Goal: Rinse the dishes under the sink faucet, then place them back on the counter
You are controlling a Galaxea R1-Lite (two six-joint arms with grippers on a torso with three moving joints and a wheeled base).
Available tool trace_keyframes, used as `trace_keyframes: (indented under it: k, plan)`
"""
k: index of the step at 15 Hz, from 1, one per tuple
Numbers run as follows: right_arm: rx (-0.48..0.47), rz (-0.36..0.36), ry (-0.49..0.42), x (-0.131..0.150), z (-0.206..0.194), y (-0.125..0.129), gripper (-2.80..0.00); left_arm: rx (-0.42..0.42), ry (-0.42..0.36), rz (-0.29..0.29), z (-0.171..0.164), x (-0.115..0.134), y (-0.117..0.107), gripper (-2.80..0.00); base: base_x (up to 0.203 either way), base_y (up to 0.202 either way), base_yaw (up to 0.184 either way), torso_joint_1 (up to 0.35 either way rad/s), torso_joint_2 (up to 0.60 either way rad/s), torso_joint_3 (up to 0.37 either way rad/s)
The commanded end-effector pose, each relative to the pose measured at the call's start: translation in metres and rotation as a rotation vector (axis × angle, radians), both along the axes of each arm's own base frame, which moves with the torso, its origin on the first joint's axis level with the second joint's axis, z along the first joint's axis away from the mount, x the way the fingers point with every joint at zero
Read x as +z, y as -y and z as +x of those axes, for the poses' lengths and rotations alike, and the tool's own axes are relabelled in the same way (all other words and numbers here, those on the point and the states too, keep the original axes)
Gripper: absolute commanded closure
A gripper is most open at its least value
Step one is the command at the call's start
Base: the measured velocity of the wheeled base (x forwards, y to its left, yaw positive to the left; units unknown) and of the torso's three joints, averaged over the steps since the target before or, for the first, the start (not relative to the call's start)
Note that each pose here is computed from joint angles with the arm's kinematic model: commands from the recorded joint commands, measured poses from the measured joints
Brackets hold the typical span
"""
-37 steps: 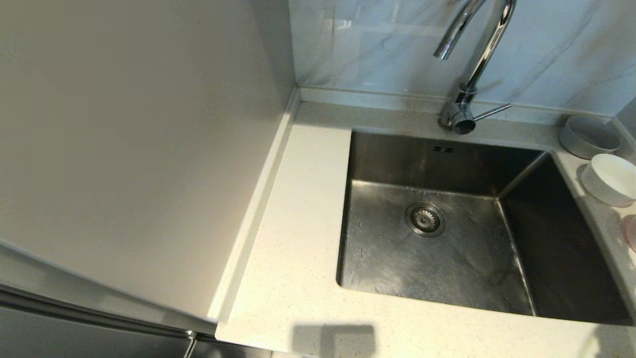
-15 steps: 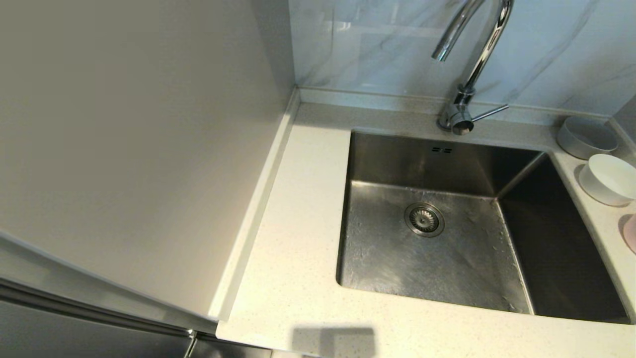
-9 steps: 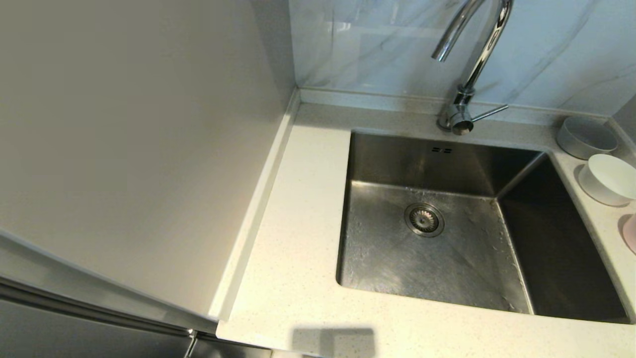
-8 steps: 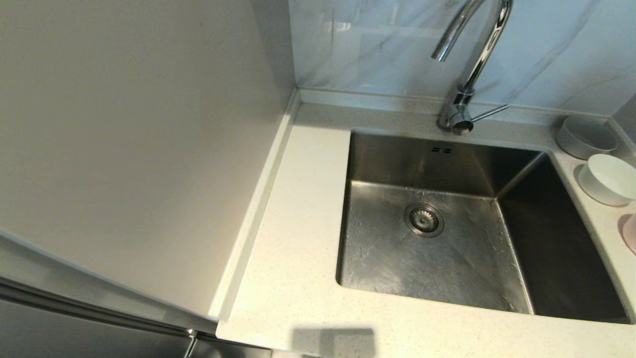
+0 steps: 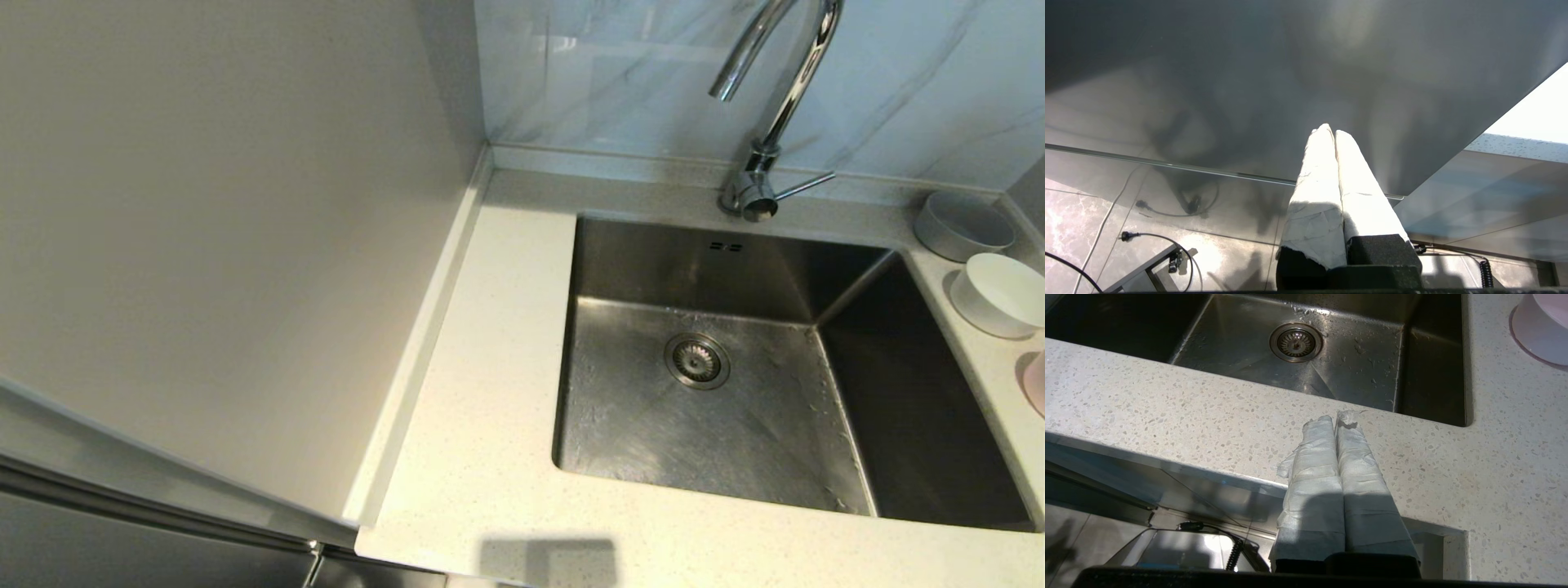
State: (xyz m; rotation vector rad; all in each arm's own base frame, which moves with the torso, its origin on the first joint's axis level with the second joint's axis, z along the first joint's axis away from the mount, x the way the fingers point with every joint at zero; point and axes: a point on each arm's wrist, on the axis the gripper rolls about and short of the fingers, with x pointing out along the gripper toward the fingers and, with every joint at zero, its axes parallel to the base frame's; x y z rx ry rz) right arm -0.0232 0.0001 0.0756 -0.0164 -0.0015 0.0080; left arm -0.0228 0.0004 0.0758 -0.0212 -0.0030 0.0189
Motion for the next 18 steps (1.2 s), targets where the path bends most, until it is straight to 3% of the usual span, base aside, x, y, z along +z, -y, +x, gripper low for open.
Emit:
trace_keyframes:
  k: [1, 18]
  plan:
    - [0.001, 0.002, -0.005, -0.0001, 0.0003, 0.0, 0.0, 0.001, 0.003, 0.0, -0.0002, 0.0, 0.0, 0.0, 0.0, 0.0, 0.0, 0.0, 0.0, 0.0]
    - [0.001, 0.006, -0.005, -0.0001, 0.0003, 0.0, 0.0, 0.001, 0.003, 0.0, -0.0002, 0.0, 0.0, 0.0, 0.0, 0.0, 0.0, 0.0, 0.0, 0.0]
